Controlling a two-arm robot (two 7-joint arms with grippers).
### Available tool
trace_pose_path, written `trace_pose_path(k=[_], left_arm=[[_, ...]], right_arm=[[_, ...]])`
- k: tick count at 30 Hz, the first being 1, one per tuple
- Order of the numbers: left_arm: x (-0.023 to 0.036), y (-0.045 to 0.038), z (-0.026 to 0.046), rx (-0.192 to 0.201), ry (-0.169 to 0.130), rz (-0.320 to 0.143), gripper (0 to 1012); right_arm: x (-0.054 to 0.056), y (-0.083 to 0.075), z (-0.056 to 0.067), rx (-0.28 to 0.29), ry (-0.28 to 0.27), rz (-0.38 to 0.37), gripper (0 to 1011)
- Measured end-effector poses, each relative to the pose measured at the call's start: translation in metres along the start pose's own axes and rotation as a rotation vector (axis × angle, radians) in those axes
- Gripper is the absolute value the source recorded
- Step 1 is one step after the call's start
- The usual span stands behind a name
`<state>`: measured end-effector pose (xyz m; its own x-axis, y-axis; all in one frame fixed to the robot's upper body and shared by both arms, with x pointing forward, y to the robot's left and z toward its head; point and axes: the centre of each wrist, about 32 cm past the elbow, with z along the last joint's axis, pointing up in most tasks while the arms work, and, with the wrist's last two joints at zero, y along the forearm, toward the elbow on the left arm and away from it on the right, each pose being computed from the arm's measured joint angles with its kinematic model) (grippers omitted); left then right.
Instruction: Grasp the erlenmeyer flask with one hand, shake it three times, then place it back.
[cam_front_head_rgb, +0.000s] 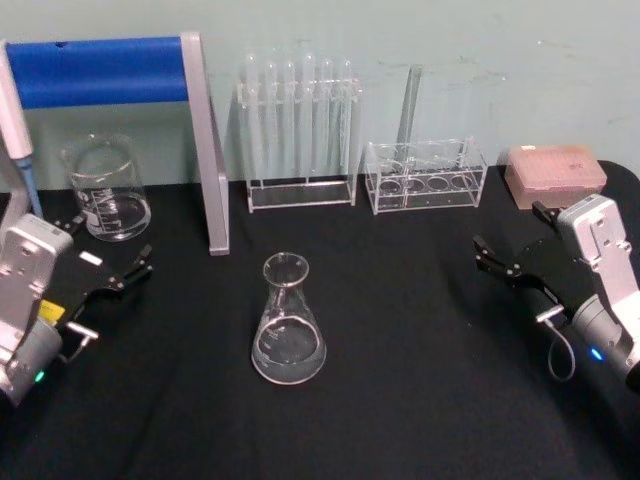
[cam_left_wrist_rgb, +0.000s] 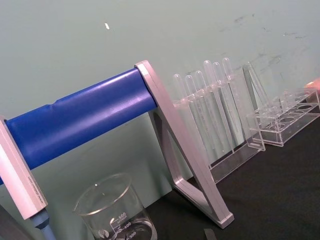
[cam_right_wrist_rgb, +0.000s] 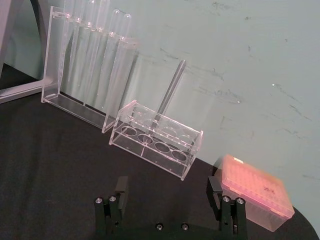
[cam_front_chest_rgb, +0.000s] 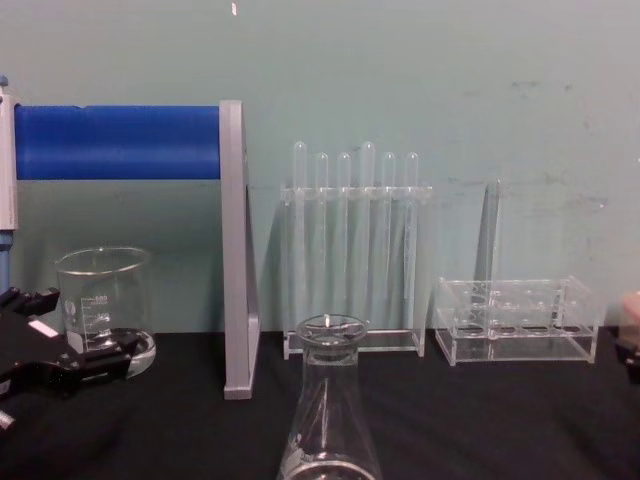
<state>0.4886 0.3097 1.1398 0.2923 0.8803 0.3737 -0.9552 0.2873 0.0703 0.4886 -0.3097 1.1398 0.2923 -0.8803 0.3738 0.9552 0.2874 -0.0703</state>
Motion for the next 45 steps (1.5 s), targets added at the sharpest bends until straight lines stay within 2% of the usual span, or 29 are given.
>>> trace_pose_path(k=[37,41,45], left_arm=[[0.0000,0.0000,0.0000,0.000,0.000,0.000,1001],[0.0000,0.0000,0.0000,0.000,0.000,0.000,1001],[0.0000,0.0000,0.0000,0.000,0.000,0.000,1001]], right_arm=[[0.000,0.000,0.000,0.001,0.001,0.002,1002],[0.002,-0.004,0.003,0.008,0.020,0.029,1002],[0.005,-0.011,0.009,0.022,0.070,0.096,1002]])
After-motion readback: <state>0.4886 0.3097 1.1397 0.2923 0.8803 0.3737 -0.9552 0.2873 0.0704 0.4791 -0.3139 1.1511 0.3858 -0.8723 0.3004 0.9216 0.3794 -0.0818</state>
